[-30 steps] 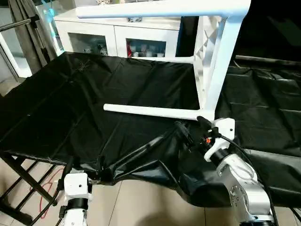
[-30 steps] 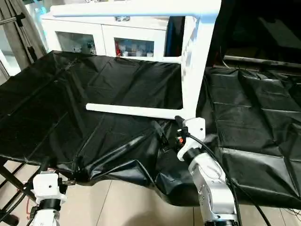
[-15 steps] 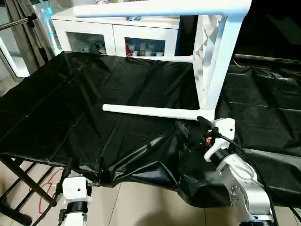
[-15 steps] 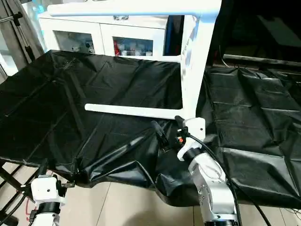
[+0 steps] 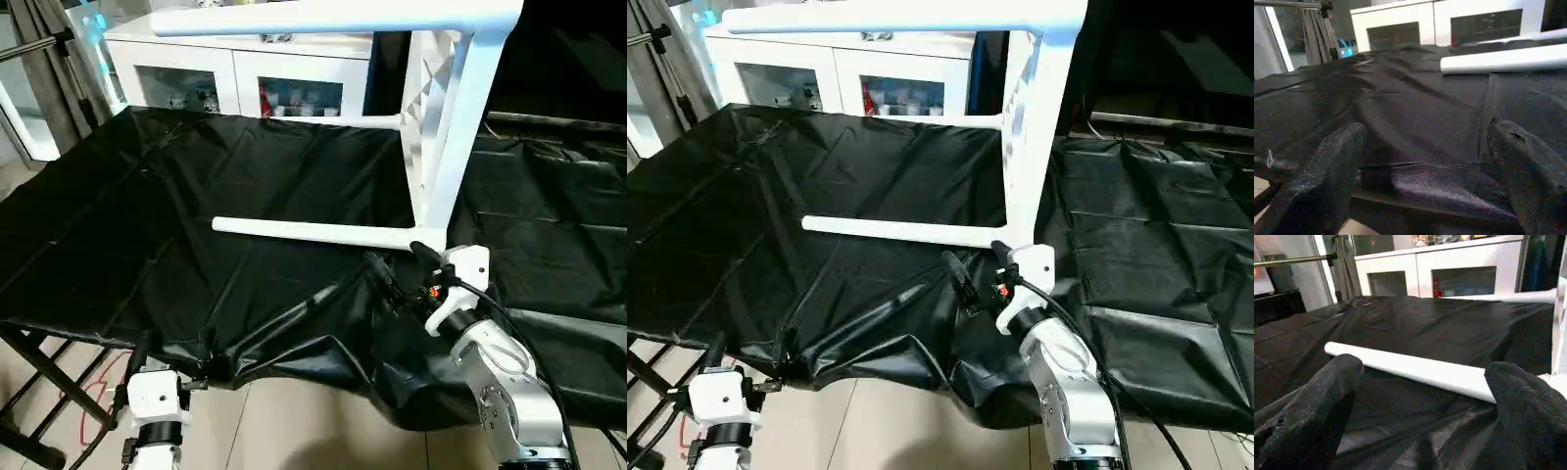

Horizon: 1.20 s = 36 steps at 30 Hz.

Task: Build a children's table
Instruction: Flip table

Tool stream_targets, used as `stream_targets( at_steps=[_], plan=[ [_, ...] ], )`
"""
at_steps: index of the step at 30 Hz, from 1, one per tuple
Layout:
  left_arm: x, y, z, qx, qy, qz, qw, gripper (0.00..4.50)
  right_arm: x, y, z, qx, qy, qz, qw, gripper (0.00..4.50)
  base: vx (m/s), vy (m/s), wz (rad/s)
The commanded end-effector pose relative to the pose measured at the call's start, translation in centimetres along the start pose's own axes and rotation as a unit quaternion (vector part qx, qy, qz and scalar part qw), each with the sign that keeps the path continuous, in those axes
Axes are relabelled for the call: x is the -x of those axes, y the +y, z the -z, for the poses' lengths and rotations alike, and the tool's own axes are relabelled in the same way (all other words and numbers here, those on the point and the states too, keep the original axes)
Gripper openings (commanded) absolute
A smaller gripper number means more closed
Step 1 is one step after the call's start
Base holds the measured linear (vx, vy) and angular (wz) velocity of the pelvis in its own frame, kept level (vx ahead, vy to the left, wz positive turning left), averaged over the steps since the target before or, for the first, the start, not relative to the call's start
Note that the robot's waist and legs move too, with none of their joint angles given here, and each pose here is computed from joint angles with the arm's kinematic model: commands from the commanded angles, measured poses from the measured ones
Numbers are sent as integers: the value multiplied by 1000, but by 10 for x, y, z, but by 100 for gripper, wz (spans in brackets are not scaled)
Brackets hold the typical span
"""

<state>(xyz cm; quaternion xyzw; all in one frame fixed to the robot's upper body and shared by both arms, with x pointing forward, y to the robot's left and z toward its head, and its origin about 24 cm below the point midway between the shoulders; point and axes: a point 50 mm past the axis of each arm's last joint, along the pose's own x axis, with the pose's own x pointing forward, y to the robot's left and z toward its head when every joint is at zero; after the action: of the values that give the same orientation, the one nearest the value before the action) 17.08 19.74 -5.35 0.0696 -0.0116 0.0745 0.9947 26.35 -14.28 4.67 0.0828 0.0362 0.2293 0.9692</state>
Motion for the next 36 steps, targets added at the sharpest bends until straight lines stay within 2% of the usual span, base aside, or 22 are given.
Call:
stream_targets(
  at_steps=[1,4,6,8,36],
  plan=[
    [-126,-26,-195,40,-191,201,960,444,-2,-1,-4,5,-5,1,1000,450,0,0,0],
    [-126,-26,-195,40,-191,201,960,444,-2,-1,-4,5,-5,1,1000,450,0,0,0],
    [-115,-36,-170,55,-152,214,963,444,5,-6,-11,70,0,67,995,450,0,0,0],
    [-109,-41,-159,62,-136,220,964,444,8,-7,-15,100,2,91,991,450,0,0,0],
    [-110,-41,-159,61,-137,218,964,444,8,-8,-15,103,2,90,991,450,0,0,0]
  ],
)
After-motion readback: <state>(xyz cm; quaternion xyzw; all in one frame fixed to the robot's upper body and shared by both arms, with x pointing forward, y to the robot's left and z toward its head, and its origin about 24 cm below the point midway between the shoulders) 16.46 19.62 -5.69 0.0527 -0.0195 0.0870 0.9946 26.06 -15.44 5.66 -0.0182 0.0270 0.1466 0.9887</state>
